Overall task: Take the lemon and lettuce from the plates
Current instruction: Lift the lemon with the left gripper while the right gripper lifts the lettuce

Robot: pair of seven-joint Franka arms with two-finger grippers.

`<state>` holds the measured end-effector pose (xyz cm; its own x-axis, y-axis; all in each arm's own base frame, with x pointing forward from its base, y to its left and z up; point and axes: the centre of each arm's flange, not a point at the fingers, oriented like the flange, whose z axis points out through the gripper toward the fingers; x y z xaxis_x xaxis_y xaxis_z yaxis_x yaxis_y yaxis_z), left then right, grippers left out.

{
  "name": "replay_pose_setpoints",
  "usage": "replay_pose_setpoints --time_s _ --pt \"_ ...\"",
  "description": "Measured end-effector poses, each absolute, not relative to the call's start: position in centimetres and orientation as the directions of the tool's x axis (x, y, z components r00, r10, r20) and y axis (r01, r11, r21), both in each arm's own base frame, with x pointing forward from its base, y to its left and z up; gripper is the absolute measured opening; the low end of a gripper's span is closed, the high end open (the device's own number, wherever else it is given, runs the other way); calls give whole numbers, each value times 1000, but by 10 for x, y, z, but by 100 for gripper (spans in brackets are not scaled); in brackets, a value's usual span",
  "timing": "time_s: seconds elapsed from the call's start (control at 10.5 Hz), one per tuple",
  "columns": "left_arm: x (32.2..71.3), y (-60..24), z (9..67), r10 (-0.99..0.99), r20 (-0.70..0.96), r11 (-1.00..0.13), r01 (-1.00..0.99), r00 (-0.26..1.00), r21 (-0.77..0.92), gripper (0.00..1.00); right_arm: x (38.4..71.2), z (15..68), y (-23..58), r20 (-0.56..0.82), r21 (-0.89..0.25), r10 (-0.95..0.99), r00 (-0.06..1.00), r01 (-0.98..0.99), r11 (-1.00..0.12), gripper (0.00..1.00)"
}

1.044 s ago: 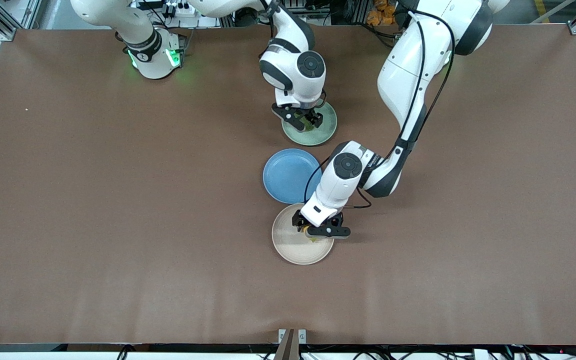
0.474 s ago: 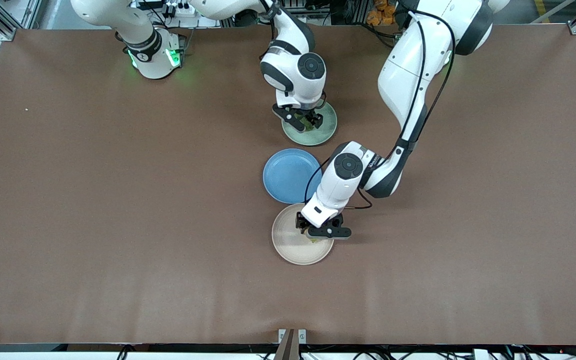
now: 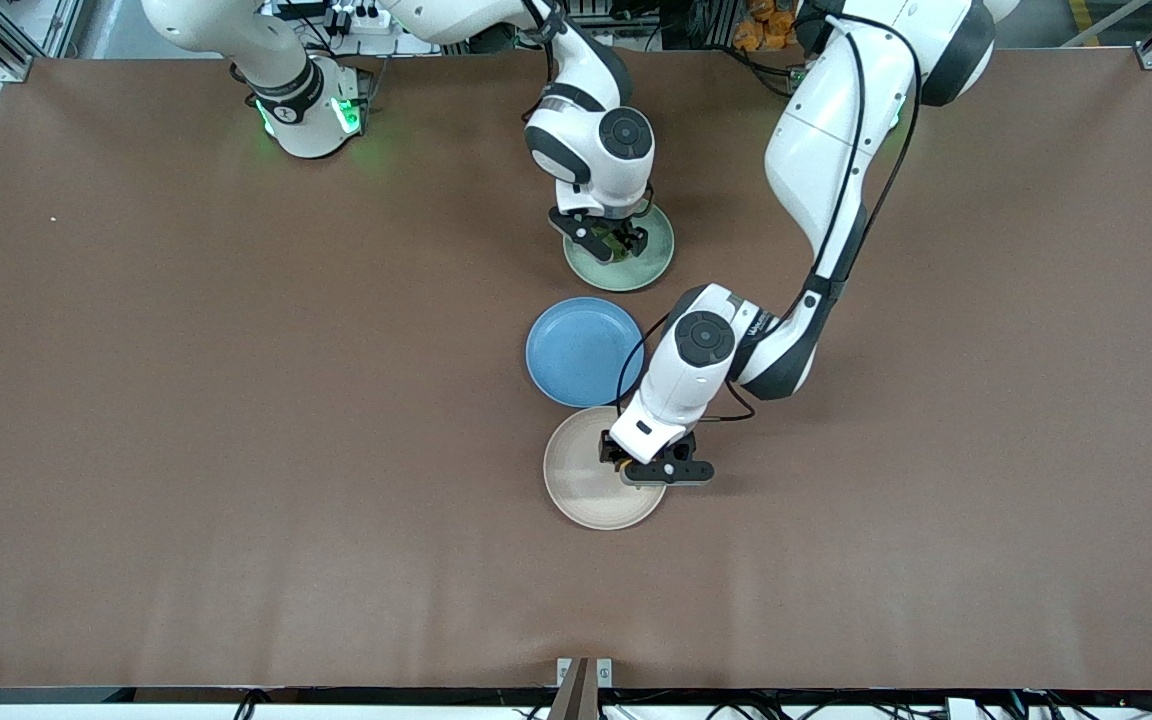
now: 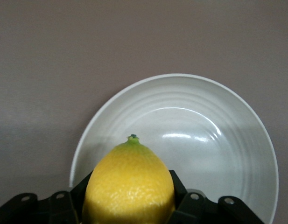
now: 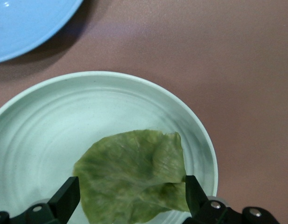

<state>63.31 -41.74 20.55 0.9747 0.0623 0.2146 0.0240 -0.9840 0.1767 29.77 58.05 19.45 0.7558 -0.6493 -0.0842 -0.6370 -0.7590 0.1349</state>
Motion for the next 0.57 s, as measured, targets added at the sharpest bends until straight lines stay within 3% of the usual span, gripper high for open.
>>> replay_pose_setpoints --time_s 0.57 --pt "664 -344 309 73 129 -994 62 989 91 63 296 182 580 -83 140 -650 755 -637 -758 100"
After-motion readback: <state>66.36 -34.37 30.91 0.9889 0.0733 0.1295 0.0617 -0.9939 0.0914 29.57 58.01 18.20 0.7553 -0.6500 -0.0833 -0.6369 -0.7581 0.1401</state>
